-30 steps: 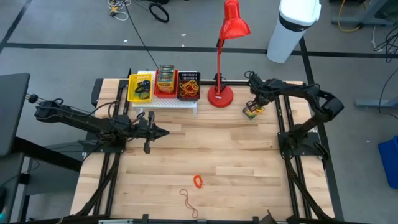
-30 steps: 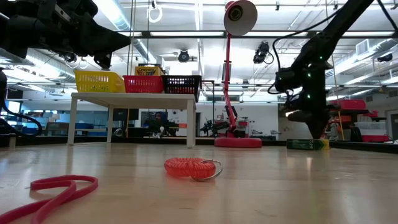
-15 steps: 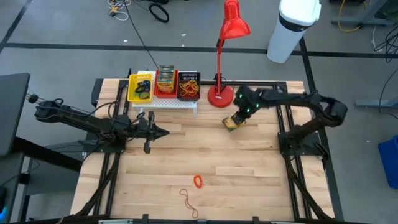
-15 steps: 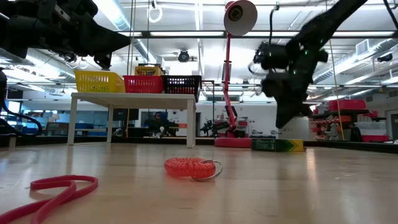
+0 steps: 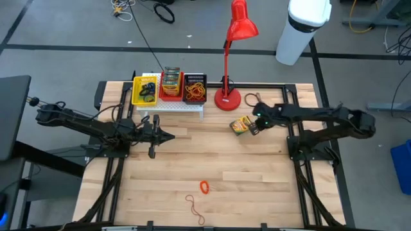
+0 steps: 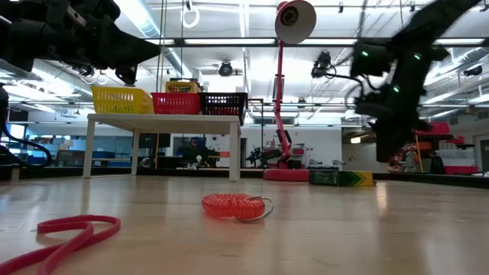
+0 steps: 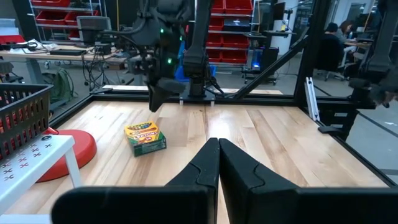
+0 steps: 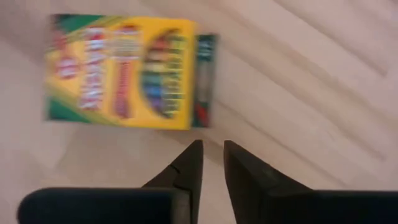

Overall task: Pick & Place Office Desk Supplies
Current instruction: Put the crayon box into the red bin on the shelf

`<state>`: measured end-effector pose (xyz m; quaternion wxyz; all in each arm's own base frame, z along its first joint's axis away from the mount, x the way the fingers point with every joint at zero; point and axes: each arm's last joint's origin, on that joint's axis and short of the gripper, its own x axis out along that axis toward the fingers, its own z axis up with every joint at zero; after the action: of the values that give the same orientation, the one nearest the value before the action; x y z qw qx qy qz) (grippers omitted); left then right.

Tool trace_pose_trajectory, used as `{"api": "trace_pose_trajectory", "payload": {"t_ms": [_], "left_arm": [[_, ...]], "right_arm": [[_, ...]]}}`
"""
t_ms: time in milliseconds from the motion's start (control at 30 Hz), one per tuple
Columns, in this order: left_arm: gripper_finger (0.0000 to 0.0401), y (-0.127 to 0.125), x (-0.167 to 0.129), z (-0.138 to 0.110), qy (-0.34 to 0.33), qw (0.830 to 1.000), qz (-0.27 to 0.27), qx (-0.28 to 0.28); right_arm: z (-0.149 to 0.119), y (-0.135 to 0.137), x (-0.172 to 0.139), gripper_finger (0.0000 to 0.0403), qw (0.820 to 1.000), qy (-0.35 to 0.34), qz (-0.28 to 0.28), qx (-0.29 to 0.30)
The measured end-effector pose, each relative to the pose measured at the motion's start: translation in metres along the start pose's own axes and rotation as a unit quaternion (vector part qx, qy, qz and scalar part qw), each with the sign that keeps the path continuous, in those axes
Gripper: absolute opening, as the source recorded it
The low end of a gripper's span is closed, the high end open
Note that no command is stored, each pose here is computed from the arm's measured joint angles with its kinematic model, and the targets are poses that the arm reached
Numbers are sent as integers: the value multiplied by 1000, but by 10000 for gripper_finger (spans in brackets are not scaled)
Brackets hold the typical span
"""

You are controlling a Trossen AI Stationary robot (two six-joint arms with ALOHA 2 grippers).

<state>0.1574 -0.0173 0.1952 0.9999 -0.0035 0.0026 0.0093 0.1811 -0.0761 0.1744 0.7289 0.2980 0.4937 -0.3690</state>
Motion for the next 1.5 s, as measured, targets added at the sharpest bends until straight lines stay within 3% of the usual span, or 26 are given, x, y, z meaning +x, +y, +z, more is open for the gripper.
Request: {"api": "trace_pose_trajectory", "payload": {"t_ms": [100, 233, 300, 600, 867, 1033, 1167, 1500], "left_arm": [[12, 0, 0, 0, 0, 1000, 0, 0], [12, 0, 0, 0, 0, 1000, 0, 0], [12, 0, 0, 0, 0, 1000, 0, 0], [12, 0, 0, 0, 0, 1000, 0, 0], [12, 0, 0, 0, 0, 1000, 0, 0], [12, 0, 0, 0, 0, 1000, 0, 0], [12, 0, 0, 0, 0, 1000, 0, 0], [12, 0, 0, 0, 0, 1000, 0, 0]], "right_arm": [[-15, -17, 11, 86, 998, -31, 21, 53], [-24, -24, 23, 92, 986, -78, 112, 95], [-27, -25, 29, 91, 982, -90, 127, 106], [-29, -28, 32, 90, 981, -118, 94, 121], [-27, -29, 21, 90, 972, -152, 113, 137], [-33, -36, 23, 90, 974, -147, 58, 160], [-33, -34, 29, 90, 971, -149, 83, 165], [-33, -32, 43, 90, 970, -144, 84, 176]]}}
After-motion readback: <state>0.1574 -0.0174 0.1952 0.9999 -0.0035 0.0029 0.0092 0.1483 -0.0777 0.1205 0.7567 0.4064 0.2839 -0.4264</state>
